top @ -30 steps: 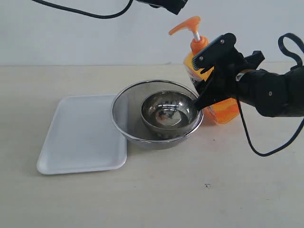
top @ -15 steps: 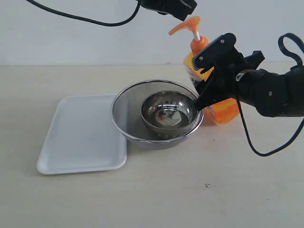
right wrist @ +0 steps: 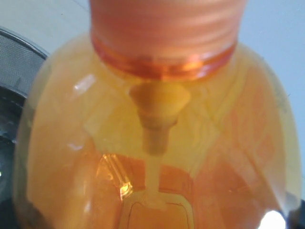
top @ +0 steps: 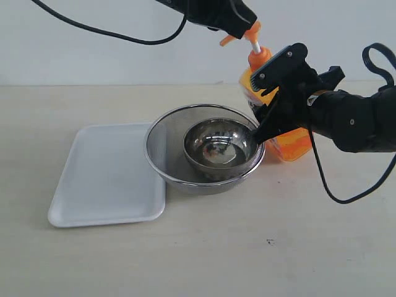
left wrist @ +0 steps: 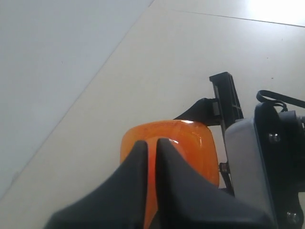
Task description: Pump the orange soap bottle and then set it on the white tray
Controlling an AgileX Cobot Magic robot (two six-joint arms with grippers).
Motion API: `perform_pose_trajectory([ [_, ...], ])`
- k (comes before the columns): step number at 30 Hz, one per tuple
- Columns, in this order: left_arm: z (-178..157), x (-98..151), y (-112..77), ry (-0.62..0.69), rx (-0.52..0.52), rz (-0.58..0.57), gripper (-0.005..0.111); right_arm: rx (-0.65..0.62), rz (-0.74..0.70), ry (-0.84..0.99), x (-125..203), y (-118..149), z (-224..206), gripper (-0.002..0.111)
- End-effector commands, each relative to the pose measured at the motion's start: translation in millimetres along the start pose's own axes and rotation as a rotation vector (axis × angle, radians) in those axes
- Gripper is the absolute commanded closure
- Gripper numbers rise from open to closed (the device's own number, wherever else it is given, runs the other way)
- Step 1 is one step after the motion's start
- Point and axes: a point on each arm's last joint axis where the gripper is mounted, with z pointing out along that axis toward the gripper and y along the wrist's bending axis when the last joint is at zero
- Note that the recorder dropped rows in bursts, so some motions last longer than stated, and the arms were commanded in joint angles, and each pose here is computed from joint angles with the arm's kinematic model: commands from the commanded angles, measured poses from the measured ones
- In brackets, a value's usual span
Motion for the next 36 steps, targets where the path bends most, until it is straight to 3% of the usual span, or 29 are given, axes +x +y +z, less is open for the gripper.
perform_pose_trajectory([
  [1,2,1,-1.9,0.002,0.014,-0.004,0.102,0.013,-0.018,-0.027,-6,-3,-1,0.108],
  [36,25,21,-6.7,0.077,0.088,-0.026,0.102,0.014,-0.018,-0.028,-6,-3,-1,0.108],
])
